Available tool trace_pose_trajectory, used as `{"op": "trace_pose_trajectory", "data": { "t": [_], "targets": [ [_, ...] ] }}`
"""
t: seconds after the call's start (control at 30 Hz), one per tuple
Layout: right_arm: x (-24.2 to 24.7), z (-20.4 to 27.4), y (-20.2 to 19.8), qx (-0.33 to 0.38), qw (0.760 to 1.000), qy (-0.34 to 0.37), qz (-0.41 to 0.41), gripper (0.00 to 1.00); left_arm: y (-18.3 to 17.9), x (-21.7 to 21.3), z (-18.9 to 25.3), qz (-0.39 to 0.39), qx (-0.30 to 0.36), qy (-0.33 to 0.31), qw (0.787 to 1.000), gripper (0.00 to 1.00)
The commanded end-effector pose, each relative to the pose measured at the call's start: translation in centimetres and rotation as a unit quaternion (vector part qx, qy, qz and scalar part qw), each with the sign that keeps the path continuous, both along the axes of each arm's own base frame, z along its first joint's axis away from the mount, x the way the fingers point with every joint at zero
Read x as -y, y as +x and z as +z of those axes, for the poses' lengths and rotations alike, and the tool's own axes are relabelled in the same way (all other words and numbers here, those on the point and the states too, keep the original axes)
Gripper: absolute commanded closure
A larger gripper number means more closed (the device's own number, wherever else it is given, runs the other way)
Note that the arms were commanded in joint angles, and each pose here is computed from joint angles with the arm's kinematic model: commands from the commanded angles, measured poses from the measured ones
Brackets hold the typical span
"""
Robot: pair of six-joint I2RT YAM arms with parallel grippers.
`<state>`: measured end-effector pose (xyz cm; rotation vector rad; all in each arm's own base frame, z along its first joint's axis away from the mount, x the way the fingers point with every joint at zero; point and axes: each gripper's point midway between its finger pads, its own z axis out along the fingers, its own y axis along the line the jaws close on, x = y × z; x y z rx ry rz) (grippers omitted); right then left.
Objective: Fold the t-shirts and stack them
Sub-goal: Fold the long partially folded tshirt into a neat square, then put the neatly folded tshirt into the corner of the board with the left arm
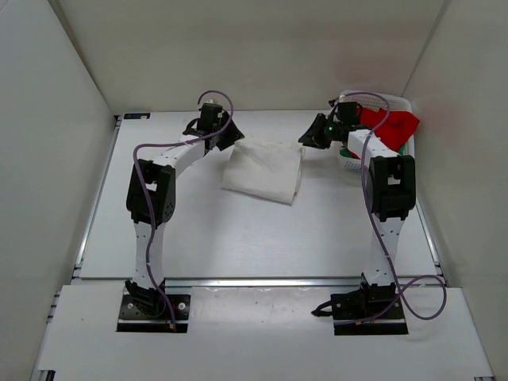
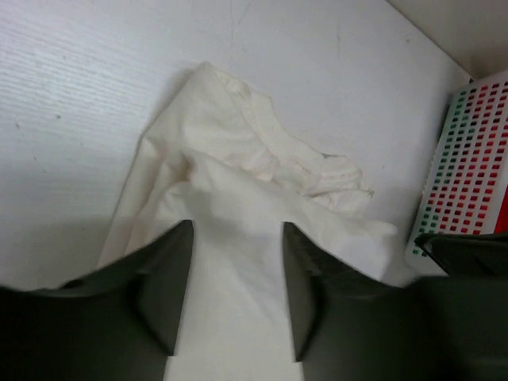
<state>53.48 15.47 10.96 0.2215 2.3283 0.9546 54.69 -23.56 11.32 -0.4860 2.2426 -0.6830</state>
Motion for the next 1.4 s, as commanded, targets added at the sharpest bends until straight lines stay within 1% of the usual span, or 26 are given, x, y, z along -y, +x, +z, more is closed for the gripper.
{"op": "trace_pose_trajectory", "data": {
  "t": [0.0, 0.07, 0.13, 0.2, 0.23, 0.27, 0.3, 0.33, 0.37, 0.4, 0.5, 0.57, 0.6, 0.67, 0.77, 0.83, 0.87, 0.93, 0.97, 1.03, 1.1, 1.2, 1.27, 1.3, 1.33, 1.37],
  "targets": [
    [0.3, 3.6, 2.1, 0.039, 0.999, -0.014, 0.003, 0.65, 2.8, -0.9, 7.3, 0.006, 0.085, -0.014, 0.996, 0.37],
    [-0.1, 5.0, 2.2, 0.056, 0.998, -0.019, 0.013, 0.56, 3.2, -2.6, 8.4, 0.017, 0.093, -0.001, 0.996, 0.27],
    [-0.6, 6.6, 1.6, 0.074, 0.997, -0.030, 0.016, 0.52, 2.4, -4.6, 6.9, 0.021, 0.083, 0.020, 0.996, 0.26],
    [-1.0, 8.0, 0.4, 0.086, 0.995, -0.043, 0.022, 0.51, 0.9, -4.8, 6.9, 0.004, 0.098, 0.024, 0.995, 0.29],
    [-1.3, 8.5, -0.5, 0.095, 0.994, -0.047, 0.027, 0.52, -0.4, -5.0, 4.5, -0.011, 0.080, 0.035, 0.996, 0.29],
    [-1.4, 8.3, -1.9, 0.088, 0.995, -0.045, 0.029, 0.58, -1.3, -5.4, 3.3, -0.021, 0.084, 0.041, 0.995, 0.26],
    [-2.4, 10.4, -2.9, 0.113, 0.992, -0.032, 0.041, 0.75, -2.2, -5.6, 2.4, -0.035, 0.080, 0.040, 0.995, 0.22],
    [-2.2, 9.0, -4.3, 0.096, 0.994, -0.031, 0.041, 0.91, -2.5, -5.7, 1.8, -0.044, 0.079, 0.037, 0.995, 0.21],
    [-2.5, 11.4, -5.1, 0.126, 0.991, -0.016, 0.041, 0.96, -2.9, -5.5, 1.2, -0.065, 0.082, 0.024, 0.994, 0.19],
    [-3.0, 9.6, -6.5, 0.116, 0.992, -0.015, 0.046, 1.00, -3.1, -5.3, 0.4, -0.080, 0.075, 0.012, 0.994, 0.17],
    [-3.5, 9.0, -10.4, 0.116, 0.992, -0.001, 0.055, 0.95, -4.3, -3.3, -2.1, -0.145, 0.058, -0.007, 0.988, 0.14],
    [-3.6, 7.8, -12.5, 0.104, 0.992, 0.002, 0.066, 0.85, -4.3, -2.2, -3.2, -0.179, 0.055, 0.019, 0.982, 0.13],
    [-3.9, 7.6, -13.1, 0.100, 0.992, 0.002, 0.071, 0.85, -4.7, -1.8, -4.6, -0.187, 0.035, 0.025, 0.981, 0.13],
    [-3.7, 6.3, -14.7, 0.089, 0.993, 0.004, 0.072, 0.81, -4.3, -0.6, -5.1, -0.209, 0.034, 0.030, 0.977, 0.14],
    [-3.6, 5.2, -16.7, 0.080, 0.994, 0.019, 0.069, 0.79, -3.8, 0.9, -6.6, -0.211, 0.015, 0.032, 0.977, 0.23],
    [-3.9, 4.9, -17.8, 0.084, 0.993, 0.027, 0.078, 0.78, -3.6, 1.9, -7.9, -0.220, 0.003, 0.022, 0.975, 0.45],
    [-3.8, 4.1, -18.6, 0.075, 0.994, 0.026, 0.077, 0.78, -3.0, 2.2, -7.2, -0.219, 0.009, 0.013, 0.976, 0.49],
    [-3.8, 3.8, -19.5, 0.073, 0.994, 0.030, 0.076, 0.78, -2.7, 3.1, -8.0, -0.218, -0.004, -0.012, 0.976, 0.79],
    [-3.7, 3.7, -20.1, 0.074, 0.994, 0.031, 0.079, 0.77, -2.7, 3.9, -7.7, -0.225, -0.004, -0.018, 0.974, 0.91],
    [-3.9, 3.0, -21.3, 0.066, 0.993, 0.039, 0.086, 0.78, -1.5, 3.6, -6.5, -0.199, 0.000, -0.038, 0.979, 1.00],
    [-4.2, 2.6, -22.6, 0.061, 0.993, 0.041, 0.093, 0.78, -0.3, 1.7, -4.7, -0.167, 0.019, -0.051, 0.985, 1.00],
    [-4.3, 1.6, -24.2, 0.052, 0.993, 0.039, 0.102, 0.78, 1.7, -4.4, -1.0, -0.089, 0.049, -0.032, 0.994, 1.00],
    [-4.6, 1.2, -25.1, 0.048, 0.992, 0.043, 0.107, 0.78, 3.0, -12.5, 1.2, 0.014, 0.073, 0.003, 0.997, 1.00],
    [-4.5, 1.1, -25.6, 0.048, 0.992, 0.046, 0.109, 0.78, 2.3, -14.5, 2.0, 0.041, 0.076, 0.006, 0.996, 1.00],
    [-4.8, 1.0, -25.9, 0.048, 0.991, 0.053, 0.114, 0.78, 1.7, -17.7, 3.2, 0.087, 0.085, 0.008, 0.993, 1.00],
    [-4.9, 0.9, -26.1, 0.048, 0.990, 0.056, 0.119, 0.78, 1.9, -23.3, 5.4, 0.154, 0.111, 0.012, 0.982, 1.00]
  ]
}}
